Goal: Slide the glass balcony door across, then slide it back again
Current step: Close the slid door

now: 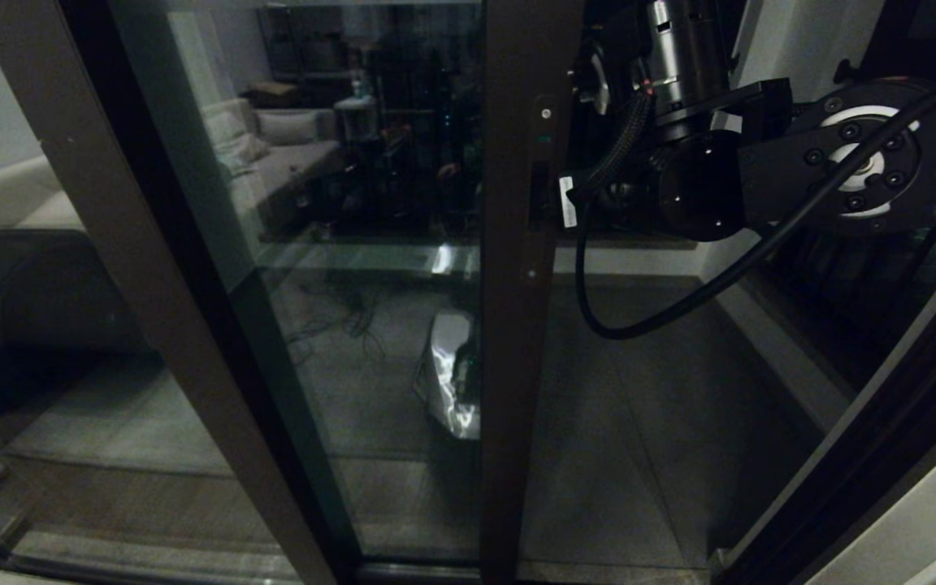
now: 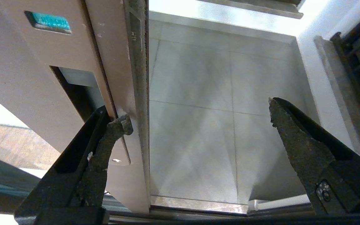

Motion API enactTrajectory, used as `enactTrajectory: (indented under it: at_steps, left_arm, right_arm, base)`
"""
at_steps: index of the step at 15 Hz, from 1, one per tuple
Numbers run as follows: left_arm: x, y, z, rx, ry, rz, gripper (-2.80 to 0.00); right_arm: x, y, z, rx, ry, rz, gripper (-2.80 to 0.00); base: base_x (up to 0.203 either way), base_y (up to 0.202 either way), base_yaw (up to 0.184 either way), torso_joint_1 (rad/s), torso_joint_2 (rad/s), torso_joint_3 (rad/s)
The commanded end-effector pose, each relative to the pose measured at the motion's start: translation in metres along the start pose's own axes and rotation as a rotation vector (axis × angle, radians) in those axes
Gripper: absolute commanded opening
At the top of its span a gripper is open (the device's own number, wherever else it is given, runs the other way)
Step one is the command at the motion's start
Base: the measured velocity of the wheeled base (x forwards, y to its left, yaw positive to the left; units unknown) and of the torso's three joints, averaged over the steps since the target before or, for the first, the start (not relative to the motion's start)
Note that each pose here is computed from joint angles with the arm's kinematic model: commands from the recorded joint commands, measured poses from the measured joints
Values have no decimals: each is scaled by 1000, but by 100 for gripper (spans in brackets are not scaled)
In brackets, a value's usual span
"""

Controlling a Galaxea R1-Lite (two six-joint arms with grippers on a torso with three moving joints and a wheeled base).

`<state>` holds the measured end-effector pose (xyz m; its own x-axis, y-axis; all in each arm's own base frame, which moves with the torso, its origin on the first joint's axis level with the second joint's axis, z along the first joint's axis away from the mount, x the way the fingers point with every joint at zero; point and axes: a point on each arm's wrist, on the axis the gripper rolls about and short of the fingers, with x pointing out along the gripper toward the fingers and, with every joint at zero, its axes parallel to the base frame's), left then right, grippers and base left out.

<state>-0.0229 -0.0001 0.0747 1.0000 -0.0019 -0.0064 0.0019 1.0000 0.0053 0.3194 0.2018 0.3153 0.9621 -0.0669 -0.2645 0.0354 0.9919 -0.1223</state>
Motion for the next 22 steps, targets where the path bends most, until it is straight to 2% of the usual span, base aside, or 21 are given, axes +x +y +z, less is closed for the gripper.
enactTrajectory:
  at_steps: [1, 10, 16, 22]
  left_arm:
    - [0, 0, 0, -1, 1, 0, -280]
    - [0, 0, 0, -1, 1, 0, -280]
    - [0, 0, 0, -1, 1, 0, -280]
    - [0, 0, 0, 0, 1, 0, -280]
  right_arm:
    - [-2, -2, 0, -1, 2, -3, 0]
    - [-11, -13, -5, -7, 19, -14, 0]
    - [1, -30, -8, 8, 23, -67, 0]
    - [-20, -46, -9, 24, 6, -72, 0]
  base:
    - [0, 0, 0, 0, 0, 0]
    - [0, 0, 0, 0, 0, 0]
    - [0, 0, 0, 0, 0, 0]
    - [0, 0, 0, 0, 0, 0]
